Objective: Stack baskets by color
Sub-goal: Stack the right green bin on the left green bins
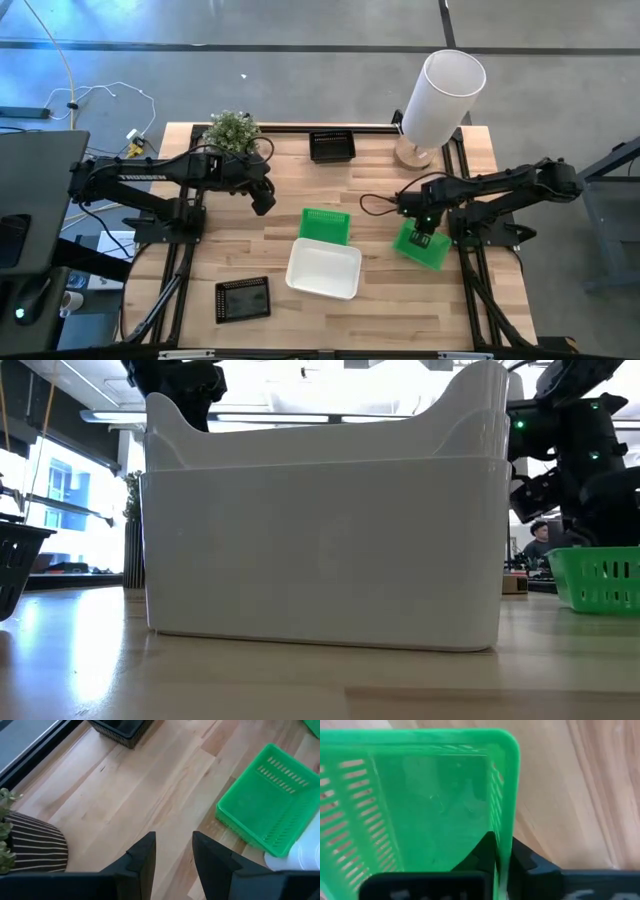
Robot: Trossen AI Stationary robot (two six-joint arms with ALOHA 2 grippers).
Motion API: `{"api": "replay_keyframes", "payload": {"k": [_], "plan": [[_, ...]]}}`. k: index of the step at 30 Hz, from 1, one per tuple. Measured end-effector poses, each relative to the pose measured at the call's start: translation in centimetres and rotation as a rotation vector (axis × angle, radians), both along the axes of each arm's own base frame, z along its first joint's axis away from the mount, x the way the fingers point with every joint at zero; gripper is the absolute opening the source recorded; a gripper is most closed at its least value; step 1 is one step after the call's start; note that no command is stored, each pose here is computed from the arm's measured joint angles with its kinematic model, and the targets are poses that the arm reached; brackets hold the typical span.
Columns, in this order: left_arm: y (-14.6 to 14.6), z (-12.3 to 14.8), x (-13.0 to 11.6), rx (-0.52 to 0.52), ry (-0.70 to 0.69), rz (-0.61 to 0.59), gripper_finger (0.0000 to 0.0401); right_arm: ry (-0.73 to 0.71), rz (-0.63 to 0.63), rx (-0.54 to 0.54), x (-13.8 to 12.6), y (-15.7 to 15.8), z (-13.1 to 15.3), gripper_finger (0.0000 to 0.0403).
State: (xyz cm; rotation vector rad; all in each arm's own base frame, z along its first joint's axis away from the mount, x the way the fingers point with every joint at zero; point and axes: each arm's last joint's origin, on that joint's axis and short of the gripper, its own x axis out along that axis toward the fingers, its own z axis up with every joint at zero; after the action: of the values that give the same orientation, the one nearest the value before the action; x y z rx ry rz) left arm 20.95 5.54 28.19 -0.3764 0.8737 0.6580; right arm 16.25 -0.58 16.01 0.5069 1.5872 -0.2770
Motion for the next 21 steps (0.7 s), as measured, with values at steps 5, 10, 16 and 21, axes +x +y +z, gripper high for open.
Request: {"api": "replay_keyframes", "payload": {"k": [5,10,16,21], "plan": [[0.0,0.0,0.0,0.013,0.011,-0.024,0.0115,-0.064,0.018,-0.005,0.9,-0.2,0.8,0.0005],[0.0,0.0,0.0,0.016,0.013,-0.026,0.0115,-0.176,0.042,-0.082,2.8,-1.0,3.9,0.0002],[0.0,0.0,0.0,0.03,0.024,-0.05,0.0115,-0.329,0.091,-0.214,4.8,-2.5,8.5,0.0],[0.0,0.0,0.0,0.037,0.03,-0.063,0.0115,-0.453,0.113,-0.327,5.9,-4.0,12.3,0.0]]}}
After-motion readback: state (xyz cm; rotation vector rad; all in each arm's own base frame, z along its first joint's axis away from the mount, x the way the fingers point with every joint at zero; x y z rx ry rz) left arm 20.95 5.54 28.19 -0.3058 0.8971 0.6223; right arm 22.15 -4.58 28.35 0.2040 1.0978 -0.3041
